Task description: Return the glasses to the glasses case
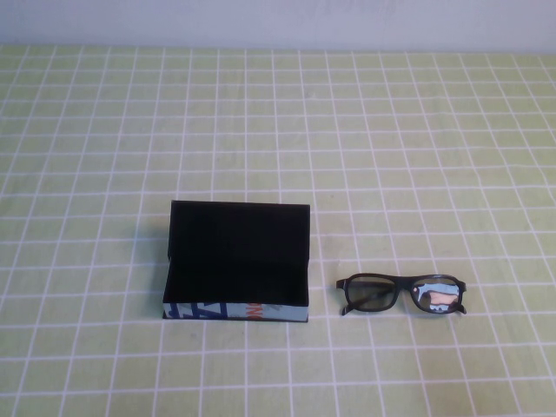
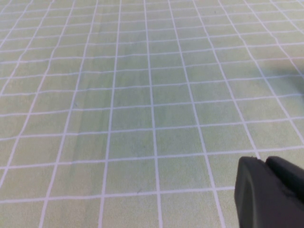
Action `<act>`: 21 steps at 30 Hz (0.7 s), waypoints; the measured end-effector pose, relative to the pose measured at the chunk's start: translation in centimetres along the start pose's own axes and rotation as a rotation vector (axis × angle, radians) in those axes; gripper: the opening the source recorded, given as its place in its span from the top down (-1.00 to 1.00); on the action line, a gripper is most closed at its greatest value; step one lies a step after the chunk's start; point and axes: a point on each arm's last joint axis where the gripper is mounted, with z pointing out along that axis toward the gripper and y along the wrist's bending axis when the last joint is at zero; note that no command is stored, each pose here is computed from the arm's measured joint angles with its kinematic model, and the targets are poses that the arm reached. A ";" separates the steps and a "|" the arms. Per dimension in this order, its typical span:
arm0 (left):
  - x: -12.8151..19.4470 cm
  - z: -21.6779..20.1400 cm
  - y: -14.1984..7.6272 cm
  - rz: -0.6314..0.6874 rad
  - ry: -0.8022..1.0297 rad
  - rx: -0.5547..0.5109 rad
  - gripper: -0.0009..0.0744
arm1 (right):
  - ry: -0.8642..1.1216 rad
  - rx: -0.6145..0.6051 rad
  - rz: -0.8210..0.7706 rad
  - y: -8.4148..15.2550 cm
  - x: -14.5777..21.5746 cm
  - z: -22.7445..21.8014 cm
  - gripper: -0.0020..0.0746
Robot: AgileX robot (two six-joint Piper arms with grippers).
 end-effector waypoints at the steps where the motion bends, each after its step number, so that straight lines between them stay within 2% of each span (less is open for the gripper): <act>1: 0.0 0.0 0.0 0.000 0.000 0.000 0.98 | 0.010 -0.004 0.009 0.0 0.1 0.0 0.98; 6: 0.0 0.0 0.0 0.000 0.000 0.000 0.98 | 0.137 -0.048 -0.025 2.7 -0.2 0.2 0.98; 12: 0.0 0.0 0.0 0.000 0.000 0.000 0.98 | 0.493 0.061 -0.223 6.2 -0.8 3.0 0.98; 17: 0.0 0.0 0.0 0.000 0.000 0.000 0.98 | 0.806 0.193 -0.352 7.3 -1.5 6.6 0.98; 21: 0.0 0.0 0.0 0.000 0.000 0.000 0.98 | 0.979 0.247 -0.441 7.2 -2.1 9.5 0.98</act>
